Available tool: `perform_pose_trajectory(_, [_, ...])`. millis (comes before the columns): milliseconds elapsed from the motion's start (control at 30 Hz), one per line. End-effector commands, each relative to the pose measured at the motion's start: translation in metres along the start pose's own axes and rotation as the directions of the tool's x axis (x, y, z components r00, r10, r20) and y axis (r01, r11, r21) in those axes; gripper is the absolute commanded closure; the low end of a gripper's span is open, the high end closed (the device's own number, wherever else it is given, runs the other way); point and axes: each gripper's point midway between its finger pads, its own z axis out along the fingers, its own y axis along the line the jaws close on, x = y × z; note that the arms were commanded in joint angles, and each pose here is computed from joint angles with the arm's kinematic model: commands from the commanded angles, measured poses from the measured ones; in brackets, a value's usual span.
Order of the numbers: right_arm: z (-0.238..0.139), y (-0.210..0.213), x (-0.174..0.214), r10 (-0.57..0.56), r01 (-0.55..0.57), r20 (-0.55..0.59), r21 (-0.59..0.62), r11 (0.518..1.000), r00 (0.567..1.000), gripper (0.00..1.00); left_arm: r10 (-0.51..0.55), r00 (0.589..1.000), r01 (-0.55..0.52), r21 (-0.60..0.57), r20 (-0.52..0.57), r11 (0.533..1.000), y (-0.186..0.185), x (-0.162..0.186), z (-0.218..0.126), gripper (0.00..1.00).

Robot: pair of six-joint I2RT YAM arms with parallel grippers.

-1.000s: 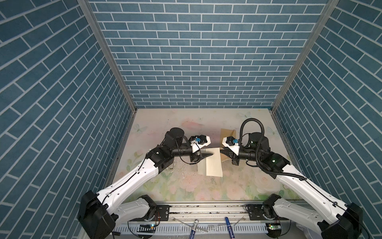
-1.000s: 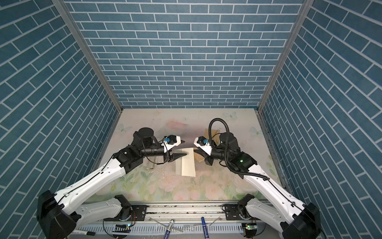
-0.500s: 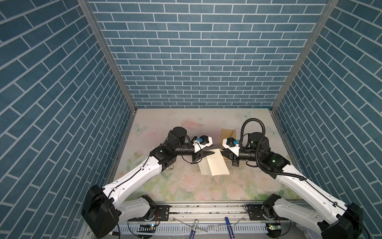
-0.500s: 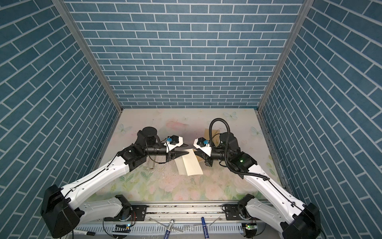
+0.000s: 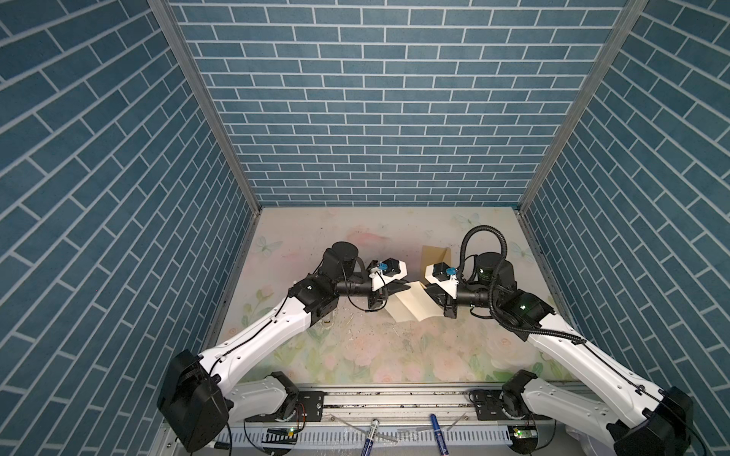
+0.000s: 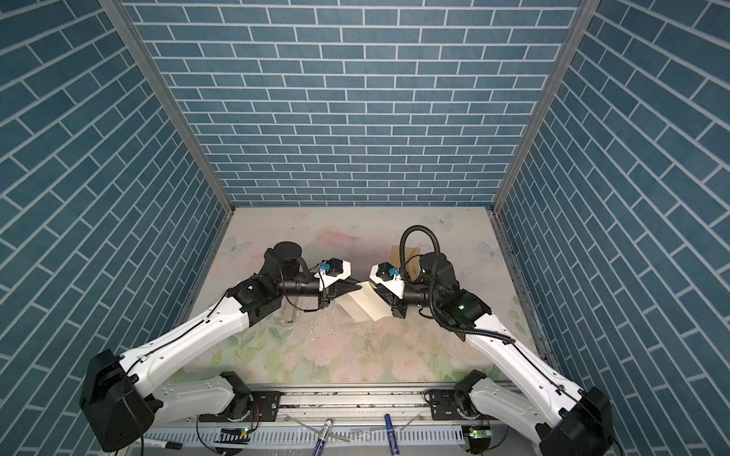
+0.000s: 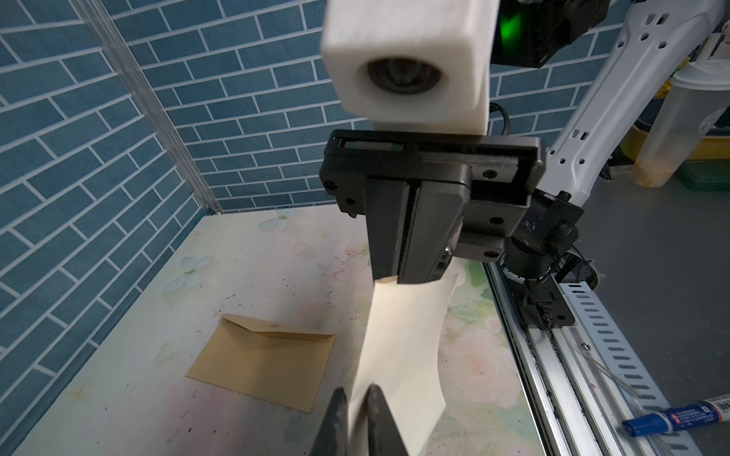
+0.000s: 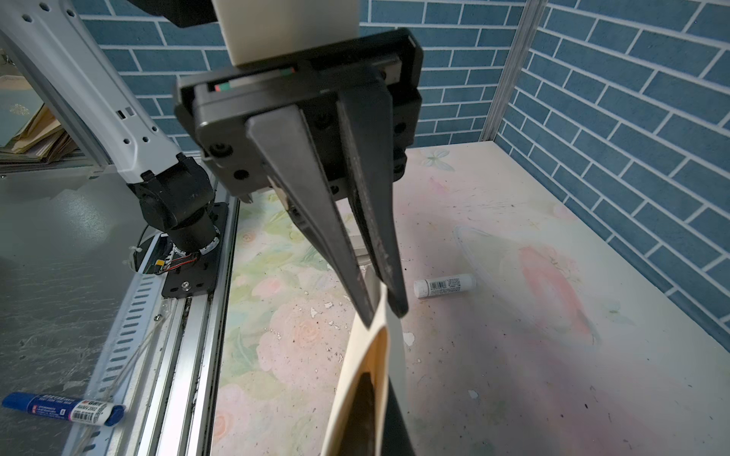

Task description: Place the letter into the envelope and seal it

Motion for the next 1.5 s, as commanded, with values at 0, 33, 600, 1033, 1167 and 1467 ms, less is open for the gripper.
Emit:
perform_pose_trajectory(0, [0.002, 0.003, 0.002, -0.037, 0.037, 0.001, -0.015, 0.999, 0.999, 1.00, 0.011, 1.000, -0.011, 0.010, 0.015, 1.000, 0.000, -0.004, 0.003, 0.91])
perform_pose_trajectory(33, [0.002, 0.002, 0.003, -0.037, 0.037, -0.005, -0.011, 0.999, 0.999, 1.00, 0.011, 1.000, -0.011, 0.010, 0.016, 1.000, 0.000, -0.004, 0.003, 0.94])
perform_pose_trajectory(600, [-0.055, -0.057, 0.014, -0.099, 0.194, -0.228, 0.443, 0.875, 0.969, 0.58, 0.005, 1.000, -0.006, -0.115, -0.007, 0.993, 0.006, 0.015, -0.008, 1.00])
perform_pose_trajectory(1033, [-0.056, 0.004, -0.021, -0.048, 0.063, -0.094, 0.166, 0.984, 0.994, 0.14, -0.006, 1.000, 0.002, -0.123, -0.029, 0.992, -0.002, 0.031, -0.012, 1.00])
perform_pose_trajectory(1167, [-0.050, 0.018, -0.031, -0.033, 0.036, -0.049, 0.067, 0.997, 0.998, 0.13, 0.006, 0.999, -0.010, -0.116, -0.035, 0.993, -0.005, 0.030, -0.013, 1.00])
perform_pose_trajectory(1467, [-0.027, 0.010, -0.035, -0.006, 0.006, -0.037, -0.005, 1.000, 0.999, 0.26, 0.016, 1.000, -0.017, -0.088, -0.015, 0.996, -0.011, 0.026, -0.011, 1.00])
